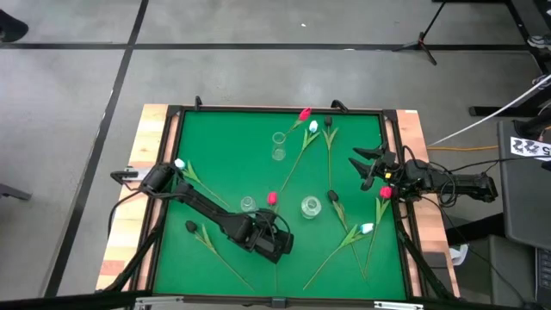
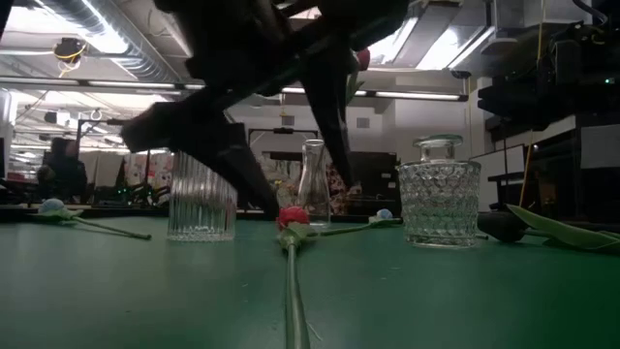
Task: Sort flowers into vase by color
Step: Put the left red tulip into the top transparent vase
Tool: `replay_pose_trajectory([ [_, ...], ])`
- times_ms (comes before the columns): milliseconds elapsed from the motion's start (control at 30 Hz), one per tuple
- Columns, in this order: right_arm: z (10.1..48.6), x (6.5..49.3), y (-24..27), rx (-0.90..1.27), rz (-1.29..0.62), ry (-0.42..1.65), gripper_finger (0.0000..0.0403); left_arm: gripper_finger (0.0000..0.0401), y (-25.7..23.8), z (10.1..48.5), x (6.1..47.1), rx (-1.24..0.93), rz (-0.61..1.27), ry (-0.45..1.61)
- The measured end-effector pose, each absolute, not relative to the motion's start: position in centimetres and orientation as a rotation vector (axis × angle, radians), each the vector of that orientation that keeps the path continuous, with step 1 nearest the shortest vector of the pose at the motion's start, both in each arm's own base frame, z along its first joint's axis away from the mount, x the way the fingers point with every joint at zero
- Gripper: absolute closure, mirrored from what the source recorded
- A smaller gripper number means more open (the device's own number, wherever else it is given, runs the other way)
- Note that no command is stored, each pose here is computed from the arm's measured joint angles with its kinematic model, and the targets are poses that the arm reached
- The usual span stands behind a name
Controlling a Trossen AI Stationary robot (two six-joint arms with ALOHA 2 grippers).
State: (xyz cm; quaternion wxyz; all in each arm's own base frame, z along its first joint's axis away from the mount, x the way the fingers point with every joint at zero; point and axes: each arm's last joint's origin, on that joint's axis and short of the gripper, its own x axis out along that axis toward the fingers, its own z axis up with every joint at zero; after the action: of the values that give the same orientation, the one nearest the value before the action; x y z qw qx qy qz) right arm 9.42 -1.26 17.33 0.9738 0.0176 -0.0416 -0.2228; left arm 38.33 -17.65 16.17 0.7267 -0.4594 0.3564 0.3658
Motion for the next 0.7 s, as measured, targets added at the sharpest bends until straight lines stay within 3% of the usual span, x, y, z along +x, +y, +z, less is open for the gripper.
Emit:
replay_pose_trajectory([
  [333,17.3,9.4,-1.3,0.036,-0.451,-0.084,0.021,0.0163,-16.1,15.9,38.8,-1.006,0.846,0.784],
  [700,17.3,9.4,-1.3,0.035,-0.451,-0.084,0.021,0.0164,-17.6,14.6,38.1,-1.08,0.905,0.798],
])
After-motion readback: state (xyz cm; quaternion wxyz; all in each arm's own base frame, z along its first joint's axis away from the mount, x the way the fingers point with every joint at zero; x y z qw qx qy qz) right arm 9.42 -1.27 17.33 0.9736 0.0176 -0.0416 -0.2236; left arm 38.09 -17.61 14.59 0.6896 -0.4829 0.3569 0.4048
